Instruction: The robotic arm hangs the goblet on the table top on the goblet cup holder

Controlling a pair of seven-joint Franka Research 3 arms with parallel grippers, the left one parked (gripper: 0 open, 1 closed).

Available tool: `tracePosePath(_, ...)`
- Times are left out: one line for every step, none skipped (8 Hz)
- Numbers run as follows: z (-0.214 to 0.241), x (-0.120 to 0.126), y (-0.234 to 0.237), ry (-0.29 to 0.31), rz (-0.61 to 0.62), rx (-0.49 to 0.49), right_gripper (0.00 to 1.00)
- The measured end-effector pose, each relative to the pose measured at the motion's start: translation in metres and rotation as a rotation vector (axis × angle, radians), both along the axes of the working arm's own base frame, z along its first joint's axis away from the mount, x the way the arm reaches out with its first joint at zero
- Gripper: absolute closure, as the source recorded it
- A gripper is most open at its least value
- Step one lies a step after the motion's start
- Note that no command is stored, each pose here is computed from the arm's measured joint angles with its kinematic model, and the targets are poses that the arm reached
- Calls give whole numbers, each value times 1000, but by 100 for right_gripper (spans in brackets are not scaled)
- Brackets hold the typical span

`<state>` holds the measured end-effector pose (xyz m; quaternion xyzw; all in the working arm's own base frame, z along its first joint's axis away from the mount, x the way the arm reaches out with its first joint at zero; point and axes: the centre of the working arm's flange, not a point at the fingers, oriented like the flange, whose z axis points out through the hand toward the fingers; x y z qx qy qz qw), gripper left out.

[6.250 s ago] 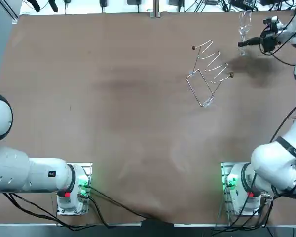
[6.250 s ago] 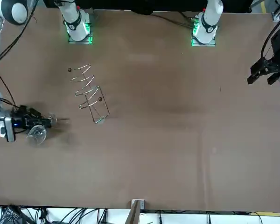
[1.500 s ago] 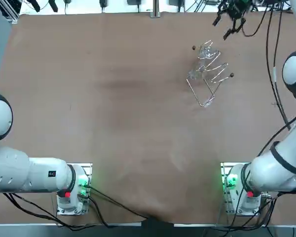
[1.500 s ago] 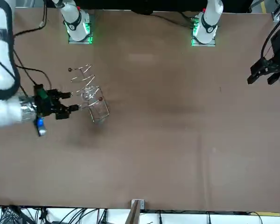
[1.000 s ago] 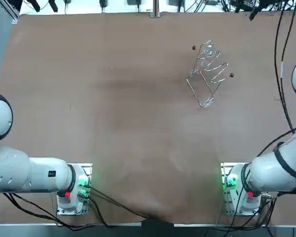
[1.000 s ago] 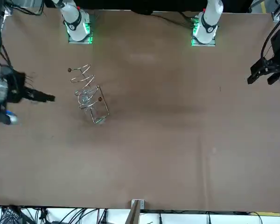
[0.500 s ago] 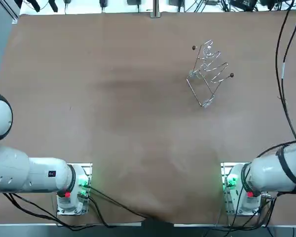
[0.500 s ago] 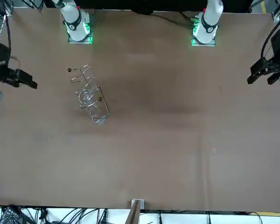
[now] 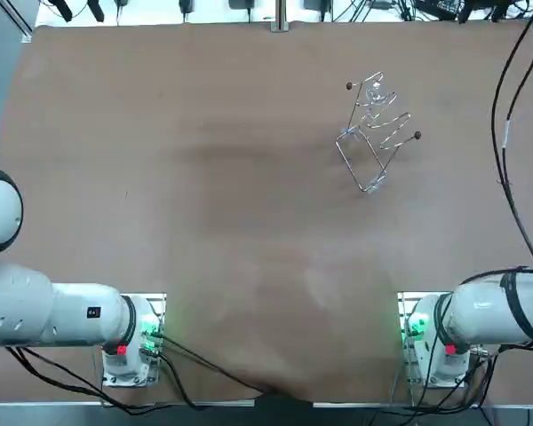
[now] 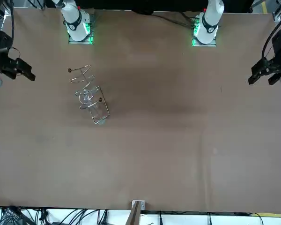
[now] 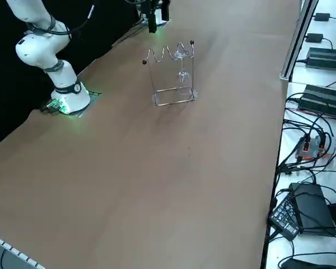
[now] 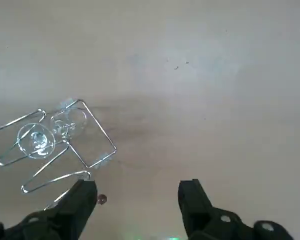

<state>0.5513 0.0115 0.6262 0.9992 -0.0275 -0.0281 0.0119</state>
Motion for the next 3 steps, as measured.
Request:
tracePosePath(5, -9, 0, -7, 0, -1, 0)
tracePosePath(11, -17, -2, -15, -2, -2, 0)
tracePosePath(14, -22, -4, -19, -6, -2, 0)
